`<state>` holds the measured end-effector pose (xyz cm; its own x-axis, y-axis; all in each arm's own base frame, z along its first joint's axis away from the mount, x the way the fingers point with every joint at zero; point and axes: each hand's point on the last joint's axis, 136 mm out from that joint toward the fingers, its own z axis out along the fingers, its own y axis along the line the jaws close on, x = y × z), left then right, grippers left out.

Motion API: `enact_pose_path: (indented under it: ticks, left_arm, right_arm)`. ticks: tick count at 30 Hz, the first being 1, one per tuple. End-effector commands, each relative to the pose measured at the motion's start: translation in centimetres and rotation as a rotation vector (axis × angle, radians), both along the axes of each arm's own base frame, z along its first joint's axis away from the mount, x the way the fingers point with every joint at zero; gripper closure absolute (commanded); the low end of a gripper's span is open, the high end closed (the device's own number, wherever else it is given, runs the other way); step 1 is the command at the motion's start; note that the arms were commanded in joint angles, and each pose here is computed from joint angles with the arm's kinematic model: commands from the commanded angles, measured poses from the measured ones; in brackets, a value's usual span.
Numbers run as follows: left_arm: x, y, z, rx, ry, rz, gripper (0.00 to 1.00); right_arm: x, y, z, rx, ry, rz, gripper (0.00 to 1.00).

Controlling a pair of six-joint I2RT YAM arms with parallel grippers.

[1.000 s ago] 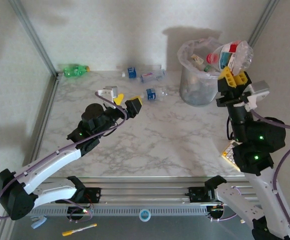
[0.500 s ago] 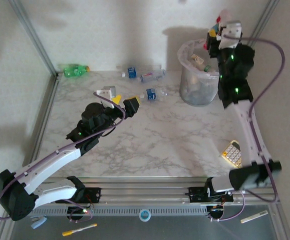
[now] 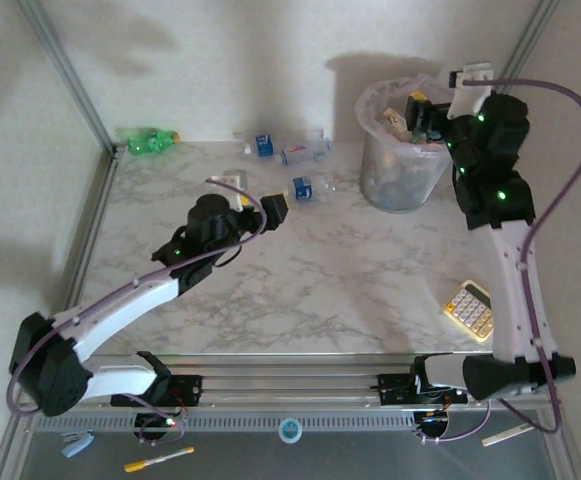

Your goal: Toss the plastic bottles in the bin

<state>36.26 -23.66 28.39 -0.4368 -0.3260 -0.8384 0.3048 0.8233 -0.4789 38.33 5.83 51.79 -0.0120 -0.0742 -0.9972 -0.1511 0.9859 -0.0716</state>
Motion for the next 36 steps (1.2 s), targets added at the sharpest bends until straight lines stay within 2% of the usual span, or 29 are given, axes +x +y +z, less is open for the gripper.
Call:
enact_pose_path:
  ticks: [1, 8, 17, 23, 29, 36]
  left_arm:
    - [2.0, -0.9, -1.2, 0.1, 0.069, -0.013, 0.0]
    - [7.4, -3.3, -7.0, 0.292, 0.256, -0.124, 0.0]
    - [13.0, -6.4, -14.7, 0.633, 0.383, -0.329, 0.0]
    - [16.5, -6.5, -17.1, 0.772, 0.394, -0.383, 0.0]
    - [18.3, -4.9, -19.5, 0.915, 0.361, -0.346, 0.0]
    - [19.4, -5.7, -21.2, 0.92, 0.32, -0.382, 0.0]
  right_arm:
    - [-2.2, 1.7, -1.5, 0.058, 0.082, 0.114, 0.09]
    - [-5.5, 3.6, -3.6, 0.114, 0.209, 0.244, 0.02]
    - [-8.3, 4.7, -5.9, 0.167, 0.329, 0.318, 0.01]
    - [-9.4, 5.0, -7.2, 0.179, 0.37, 0.341, 0.01]
    - [-9.7, 5.3, -8.1, 0.187, 0.399, 0.356, 0.01]
    - [-9.6, 5.6, -9.1, 0.191, 0.433, 0.371, 0.01]
